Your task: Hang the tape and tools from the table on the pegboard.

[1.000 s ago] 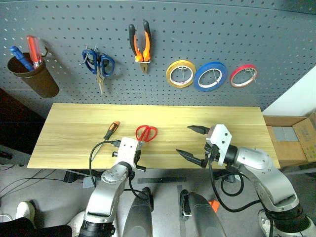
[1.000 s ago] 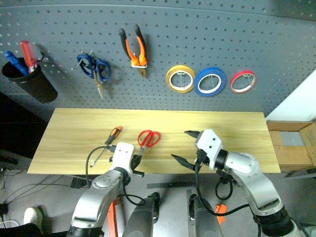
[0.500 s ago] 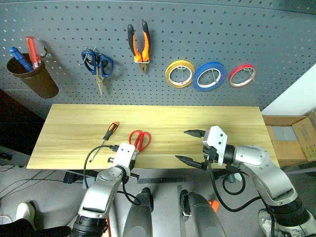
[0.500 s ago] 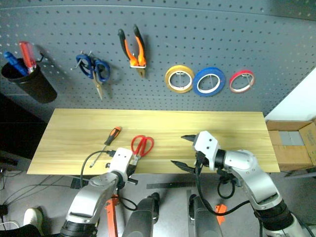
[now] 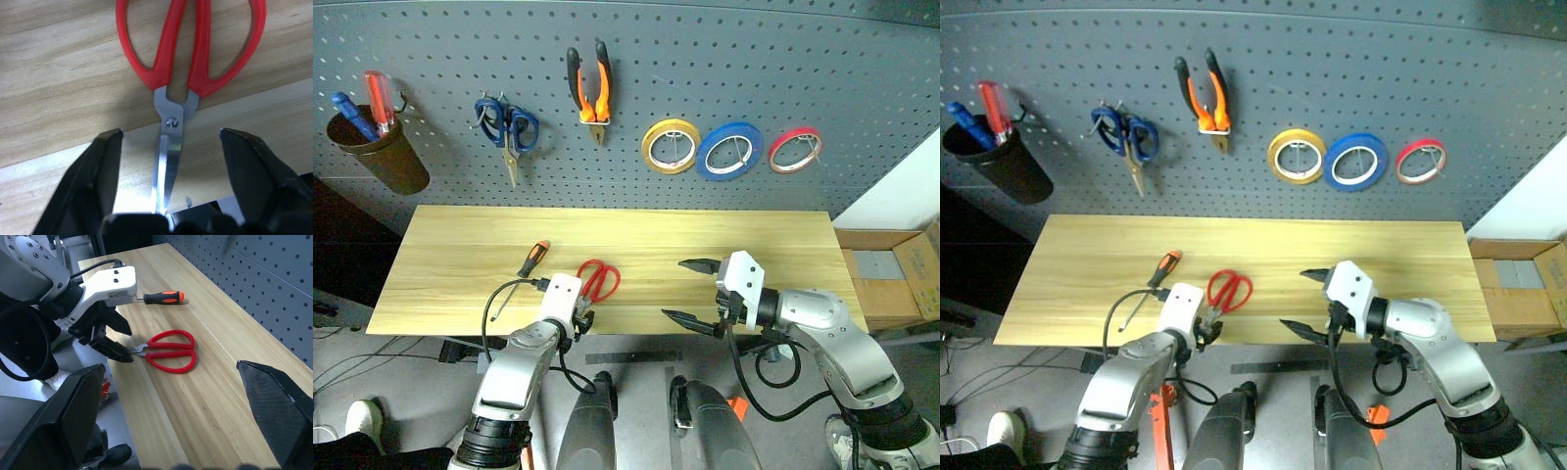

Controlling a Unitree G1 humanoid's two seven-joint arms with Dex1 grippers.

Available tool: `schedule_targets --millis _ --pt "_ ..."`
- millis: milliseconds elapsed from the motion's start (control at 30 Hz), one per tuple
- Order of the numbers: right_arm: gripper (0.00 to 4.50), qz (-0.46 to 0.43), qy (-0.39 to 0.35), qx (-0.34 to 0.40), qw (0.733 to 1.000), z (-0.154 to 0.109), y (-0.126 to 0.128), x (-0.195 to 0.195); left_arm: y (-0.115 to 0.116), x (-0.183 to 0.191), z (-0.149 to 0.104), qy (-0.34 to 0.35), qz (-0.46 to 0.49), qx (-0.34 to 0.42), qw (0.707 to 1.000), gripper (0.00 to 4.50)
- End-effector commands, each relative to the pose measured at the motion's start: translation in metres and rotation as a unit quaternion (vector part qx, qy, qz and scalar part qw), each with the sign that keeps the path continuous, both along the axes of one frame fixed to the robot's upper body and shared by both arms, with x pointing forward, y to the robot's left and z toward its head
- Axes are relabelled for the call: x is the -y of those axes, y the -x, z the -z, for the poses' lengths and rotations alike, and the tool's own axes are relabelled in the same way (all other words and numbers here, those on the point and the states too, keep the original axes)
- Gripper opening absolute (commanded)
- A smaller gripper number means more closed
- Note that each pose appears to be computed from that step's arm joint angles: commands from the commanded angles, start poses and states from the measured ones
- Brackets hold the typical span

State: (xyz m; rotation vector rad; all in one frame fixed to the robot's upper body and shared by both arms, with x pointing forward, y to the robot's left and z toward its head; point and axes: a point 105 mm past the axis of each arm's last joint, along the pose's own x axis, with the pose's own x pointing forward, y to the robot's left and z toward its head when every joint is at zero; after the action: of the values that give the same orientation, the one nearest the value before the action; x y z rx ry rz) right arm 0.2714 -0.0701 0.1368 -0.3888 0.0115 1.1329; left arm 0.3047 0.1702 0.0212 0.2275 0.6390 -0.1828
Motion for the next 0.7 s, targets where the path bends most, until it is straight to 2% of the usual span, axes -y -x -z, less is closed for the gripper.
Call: schedule_targets --millis 33,333,633,700 --pt "4.5 -0.011 -0.007 0.019 1.0 -0.009 0.004 -0.001 -0.005 0.002 -0.002 -0.001 0.012 0.004 1.0 3.38" --pt "4.5 -0.007 -0.006 0.018 1.0 -0.009 0.007 0.001 -0.015 -0.01 0.007 -0.011 0.045 -0.027 0.999 3.38" --pt "4.5 -0.003 -0.006 0.021 1.0 -0.009 0.007 0.001 -0.013 -0.008 0.009 -0.013 0.062 -0.037 0.997 3.38" --pt "4.5 -0.002 -0.007 0.021 1.0 -0.009 0.006 0.001 -0.012 -0.006 0.008 -0.006 0.062 -0.036 0.997 3.01"
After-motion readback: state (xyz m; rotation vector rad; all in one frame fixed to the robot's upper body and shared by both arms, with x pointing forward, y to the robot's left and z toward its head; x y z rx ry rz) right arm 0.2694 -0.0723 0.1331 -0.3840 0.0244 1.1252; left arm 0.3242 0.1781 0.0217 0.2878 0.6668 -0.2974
